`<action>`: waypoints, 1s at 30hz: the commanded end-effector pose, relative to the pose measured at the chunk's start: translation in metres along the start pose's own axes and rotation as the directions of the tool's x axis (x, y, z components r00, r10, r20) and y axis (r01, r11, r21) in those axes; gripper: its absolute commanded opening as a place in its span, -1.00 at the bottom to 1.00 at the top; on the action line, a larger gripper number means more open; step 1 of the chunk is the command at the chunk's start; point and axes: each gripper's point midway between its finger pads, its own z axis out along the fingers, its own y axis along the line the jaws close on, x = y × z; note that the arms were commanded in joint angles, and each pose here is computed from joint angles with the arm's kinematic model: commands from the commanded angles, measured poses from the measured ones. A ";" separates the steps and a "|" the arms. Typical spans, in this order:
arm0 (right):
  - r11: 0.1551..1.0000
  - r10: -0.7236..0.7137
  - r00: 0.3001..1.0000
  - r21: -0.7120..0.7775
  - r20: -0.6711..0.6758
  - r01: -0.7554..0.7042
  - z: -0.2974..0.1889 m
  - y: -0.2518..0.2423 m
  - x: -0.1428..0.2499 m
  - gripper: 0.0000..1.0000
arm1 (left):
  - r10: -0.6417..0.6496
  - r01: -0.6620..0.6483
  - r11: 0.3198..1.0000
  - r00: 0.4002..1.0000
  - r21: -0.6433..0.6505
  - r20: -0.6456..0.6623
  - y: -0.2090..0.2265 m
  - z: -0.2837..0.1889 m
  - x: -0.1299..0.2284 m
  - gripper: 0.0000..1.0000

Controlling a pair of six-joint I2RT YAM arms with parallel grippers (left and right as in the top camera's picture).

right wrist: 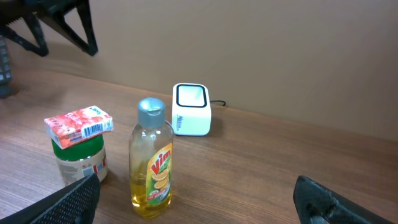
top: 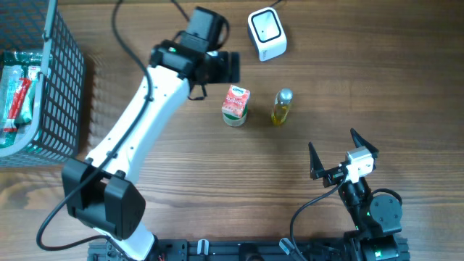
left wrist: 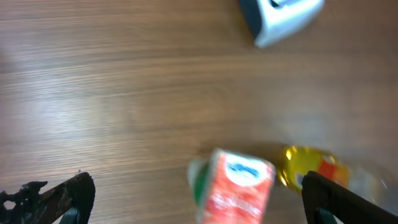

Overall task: Scan the item barcode
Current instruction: 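Place the Kleenex pack on the table beside the Vim bottle, then reach the left gripper into the basket and grasp the glove packets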

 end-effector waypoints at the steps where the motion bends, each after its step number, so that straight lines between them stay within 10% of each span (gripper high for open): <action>1: 1.000 -0.006 1.000 0.004 0.003 0.006 0.000 -0.001 -0.001 0.99 | -0.141 0.147 0.988 0.983 -0.046 0.115 0.046 -0.016 -0.038 1.00; 14: 1.000 -0.006 1.000 0.004 0.003 0.006 0.000 -0.001 0.000 1.00 | -0.055 0.375 0.881 0.687 -0.288 0.725 0.278 -0.270 -0.152 1.00; 24: 1.000 -0.006 1.000 0.004 0.003 0.006 0.000 -0.001 -0.001 0.99 | -0.193 0.484 0.692 0.839 -0.535 0.508 0.458 -0.231 -0.060 1.00; 30: 1.000 -0.006 1.000 0.004 0.003 0.006 0.000 -0.001 -0.001 1.00 | -0.237 0.377 0.777 0.917 -0.505 0.320 0.500 -0.173 -0.019 1.00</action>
